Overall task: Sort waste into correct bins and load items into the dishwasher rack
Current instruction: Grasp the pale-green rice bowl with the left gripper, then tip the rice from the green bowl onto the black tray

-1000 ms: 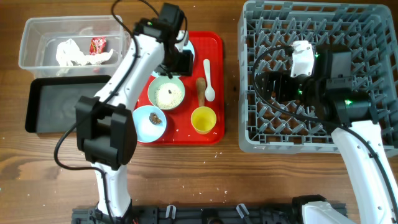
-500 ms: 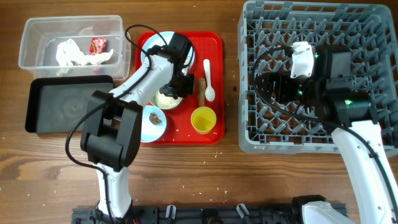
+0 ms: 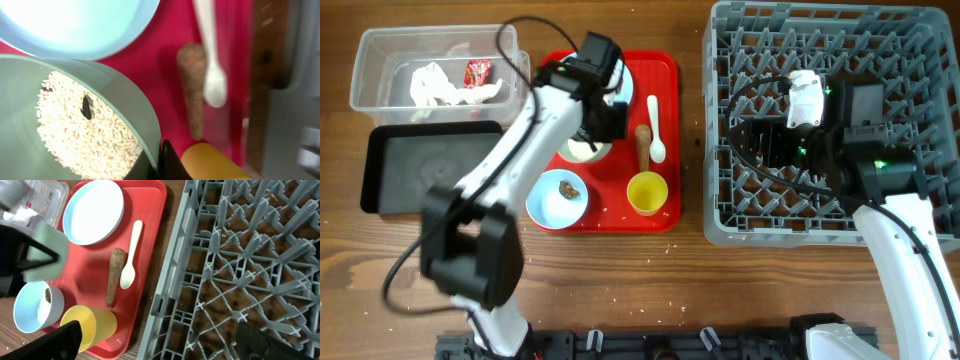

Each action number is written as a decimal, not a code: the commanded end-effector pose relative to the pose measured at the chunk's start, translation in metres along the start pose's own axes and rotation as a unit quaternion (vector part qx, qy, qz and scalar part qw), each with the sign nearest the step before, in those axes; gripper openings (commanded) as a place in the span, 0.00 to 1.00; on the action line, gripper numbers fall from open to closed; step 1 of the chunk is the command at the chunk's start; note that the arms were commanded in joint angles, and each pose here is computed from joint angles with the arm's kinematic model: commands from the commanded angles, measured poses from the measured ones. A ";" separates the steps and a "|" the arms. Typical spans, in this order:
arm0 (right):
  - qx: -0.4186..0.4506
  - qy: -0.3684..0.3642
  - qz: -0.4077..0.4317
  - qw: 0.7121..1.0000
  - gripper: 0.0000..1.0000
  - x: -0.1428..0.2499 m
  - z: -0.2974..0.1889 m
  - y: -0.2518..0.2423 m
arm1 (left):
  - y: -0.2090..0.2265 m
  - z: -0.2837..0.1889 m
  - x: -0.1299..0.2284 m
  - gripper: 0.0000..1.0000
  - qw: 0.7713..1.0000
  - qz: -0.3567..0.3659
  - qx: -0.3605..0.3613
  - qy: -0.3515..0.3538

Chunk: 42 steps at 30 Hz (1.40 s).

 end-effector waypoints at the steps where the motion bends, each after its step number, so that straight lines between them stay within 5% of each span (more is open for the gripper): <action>1: -0.010 -0.004 0.003 1.000 1.00 -0.005 -0.002 0.004 | 0.015 -0.063 -0.010 0.04 0.996 -0.023 0.010 -0.082; 17: -0.018 -0.014 0.000 1.000 1.00 -0.009 -0.002 0.006 | 0.203 -0.086 0.061 0.04 0.955 -0.295 0.008 -0.027; 32: -0.019 -0.019 -0.001 1.000 1.00 -0.010 -0.002 0.006 | 0.248 -0.083 0.094 0.04 0.936 -0.278 0.184 -0.110; 38: -0.021 -0.029 -0.005 0.999 1.00 -0.014 -0.003 0.007 | 0.284 -0.084 0.115 0.04 0.902 -0.298 0.262 -0.172; 42: -0.021 -0.031 -0.006 0.999 1.00 -0.015 -0.003 0.007 | 0.300 -0.071 0.118 0.04 0.858 -0.334 0.335 -0.200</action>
Point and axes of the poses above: each gripper's point midway between its finger pads, its own z axis out along the fingers, its own y axis along the line the jaws close on, x = y × z, the point moved 7 cm from there along -z, back along the fingers, and after that the axes turned 7 degrees about z, right-handed, at the moved point
